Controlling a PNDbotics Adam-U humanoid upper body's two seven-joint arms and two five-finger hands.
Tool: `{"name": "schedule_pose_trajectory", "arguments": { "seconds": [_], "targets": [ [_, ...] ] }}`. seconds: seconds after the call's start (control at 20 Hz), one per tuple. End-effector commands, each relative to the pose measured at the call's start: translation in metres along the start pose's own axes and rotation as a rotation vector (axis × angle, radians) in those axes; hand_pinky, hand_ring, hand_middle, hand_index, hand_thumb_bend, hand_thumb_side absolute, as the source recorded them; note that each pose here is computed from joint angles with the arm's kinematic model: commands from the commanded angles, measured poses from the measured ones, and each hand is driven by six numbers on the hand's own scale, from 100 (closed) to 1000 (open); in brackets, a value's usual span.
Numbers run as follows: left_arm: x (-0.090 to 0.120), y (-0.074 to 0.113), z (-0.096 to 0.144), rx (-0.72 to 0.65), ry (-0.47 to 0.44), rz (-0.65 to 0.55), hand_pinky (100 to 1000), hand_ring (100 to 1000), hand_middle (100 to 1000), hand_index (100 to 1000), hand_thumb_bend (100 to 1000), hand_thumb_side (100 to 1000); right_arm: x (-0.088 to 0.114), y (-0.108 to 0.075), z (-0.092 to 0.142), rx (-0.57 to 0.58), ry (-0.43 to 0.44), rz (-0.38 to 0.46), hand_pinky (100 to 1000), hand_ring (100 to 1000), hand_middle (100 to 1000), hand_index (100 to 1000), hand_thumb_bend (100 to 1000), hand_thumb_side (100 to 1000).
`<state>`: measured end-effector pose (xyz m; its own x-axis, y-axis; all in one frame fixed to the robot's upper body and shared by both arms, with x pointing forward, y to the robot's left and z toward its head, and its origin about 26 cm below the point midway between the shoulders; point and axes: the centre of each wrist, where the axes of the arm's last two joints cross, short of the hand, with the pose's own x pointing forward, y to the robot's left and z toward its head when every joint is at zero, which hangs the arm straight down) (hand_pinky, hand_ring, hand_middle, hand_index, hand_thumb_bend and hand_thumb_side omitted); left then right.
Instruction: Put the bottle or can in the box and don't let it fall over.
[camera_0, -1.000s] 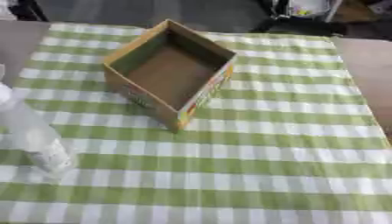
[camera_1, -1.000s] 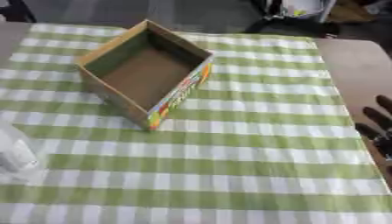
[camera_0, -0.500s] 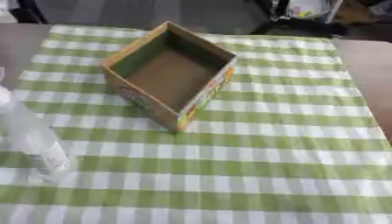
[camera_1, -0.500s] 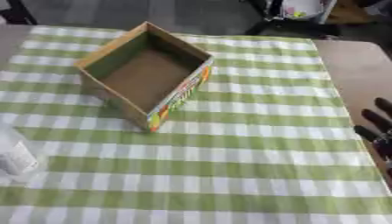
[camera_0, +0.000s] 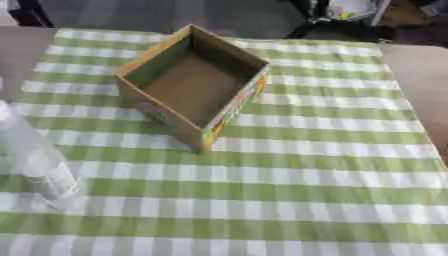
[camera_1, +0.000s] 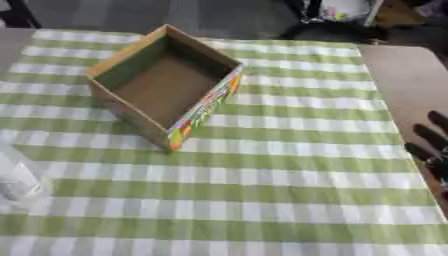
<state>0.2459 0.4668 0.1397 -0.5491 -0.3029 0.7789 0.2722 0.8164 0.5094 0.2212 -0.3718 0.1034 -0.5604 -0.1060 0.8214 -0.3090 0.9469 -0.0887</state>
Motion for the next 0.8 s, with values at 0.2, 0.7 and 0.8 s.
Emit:
{"name": "schedule_pose_trajectory", "arguments": {
  "seconds": [0.2, 0.7, 0.8],
  "targets": [
    [0.005, 0.006, -0.007, -0.135, -0.054, -0.13, 1000, 1000, 1000, 1000, 194, 579, 0.006, -0.001, -0.004, 0.016, -0.015, 0.009, 940, 1000, 1000, 1000, 100, 571],
    [-0.002, 0.003, -0.019, -0.191, -0.043, -0.147, 1000, 1000, 1000, 1000, 208, 618, 0.006, 0.0, -0.005, 0.02, -0.013, -0.001, 941, 1000, 1000, 1000, 100, 574],
    [-0.002, 0.002, -0.023, -0.203, -0.045, -0.146, 1000, 1000, 1000, 1000, 205, 615, 0.006, 0.0, -0.005, 0.02, -0.012, -0.002, 941, 1000, 1000, 1000, 100, 575]
  ]
}}
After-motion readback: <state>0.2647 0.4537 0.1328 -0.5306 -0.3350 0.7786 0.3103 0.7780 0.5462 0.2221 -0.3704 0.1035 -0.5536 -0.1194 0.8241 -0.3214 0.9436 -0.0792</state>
